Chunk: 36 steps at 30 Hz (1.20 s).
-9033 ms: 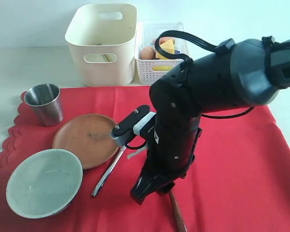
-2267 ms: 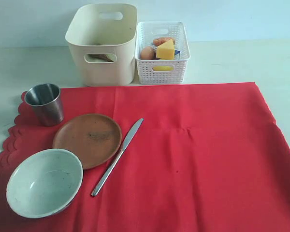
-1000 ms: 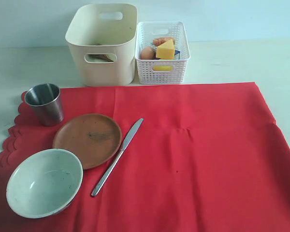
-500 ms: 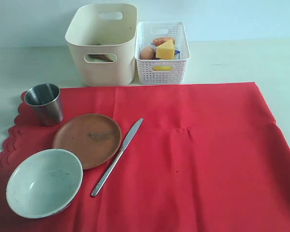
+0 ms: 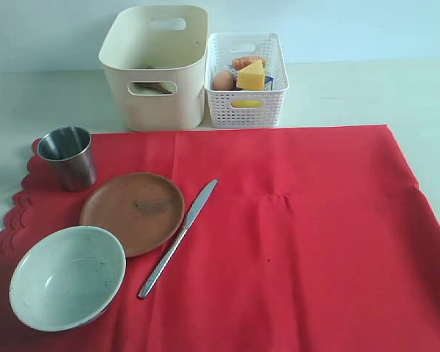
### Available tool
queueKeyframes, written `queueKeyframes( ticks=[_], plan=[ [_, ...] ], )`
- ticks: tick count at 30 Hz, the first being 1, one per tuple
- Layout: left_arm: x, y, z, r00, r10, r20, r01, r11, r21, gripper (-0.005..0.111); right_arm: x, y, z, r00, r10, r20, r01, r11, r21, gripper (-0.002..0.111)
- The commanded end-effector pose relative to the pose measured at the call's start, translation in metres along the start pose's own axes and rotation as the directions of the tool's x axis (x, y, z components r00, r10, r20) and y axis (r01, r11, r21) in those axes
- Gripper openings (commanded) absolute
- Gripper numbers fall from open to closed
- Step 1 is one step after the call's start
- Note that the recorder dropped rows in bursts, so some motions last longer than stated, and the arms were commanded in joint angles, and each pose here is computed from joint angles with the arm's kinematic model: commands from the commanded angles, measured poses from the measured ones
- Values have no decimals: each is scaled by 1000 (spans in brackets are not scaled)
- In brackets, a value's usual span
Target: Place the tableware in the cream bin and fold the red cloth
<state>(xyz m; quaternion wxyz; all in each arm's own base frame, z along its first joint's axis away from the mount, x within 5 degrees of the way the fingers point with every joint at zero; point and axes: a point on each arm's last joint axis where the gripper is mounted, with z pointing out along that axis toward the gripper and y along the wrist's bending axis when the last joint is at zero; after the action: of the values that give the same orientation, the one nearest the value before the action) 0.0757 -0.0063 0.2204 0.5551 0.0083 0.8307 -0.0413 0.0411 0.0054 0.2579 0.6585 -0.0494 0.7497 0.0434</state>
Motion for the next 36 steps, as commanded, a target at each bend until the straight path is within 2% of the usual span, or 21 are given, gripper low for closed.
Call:
queueKeyframes(
  ticks=[1,8,26,36],
  plan=[
    [-22,-5,1,1000,17,6,-17,999,39,0,1,-1,-4,999,2,38,-3,1000,24,0],
    [-47,-10,7,1000,24,-7,-23,998,58,0,1,-1,-4,999,2,38,-3,1000,23,0],
    [-46,-10,8,1000,25,-19,-23,998,56,0,1,-1,-4,999,2,38,-3,1000,23,0],
    [-50,-10,8,1000,22,17,-23,998,60,0,1,-1,-4,999,2,38,-3,1000,23,0]
  ],
)
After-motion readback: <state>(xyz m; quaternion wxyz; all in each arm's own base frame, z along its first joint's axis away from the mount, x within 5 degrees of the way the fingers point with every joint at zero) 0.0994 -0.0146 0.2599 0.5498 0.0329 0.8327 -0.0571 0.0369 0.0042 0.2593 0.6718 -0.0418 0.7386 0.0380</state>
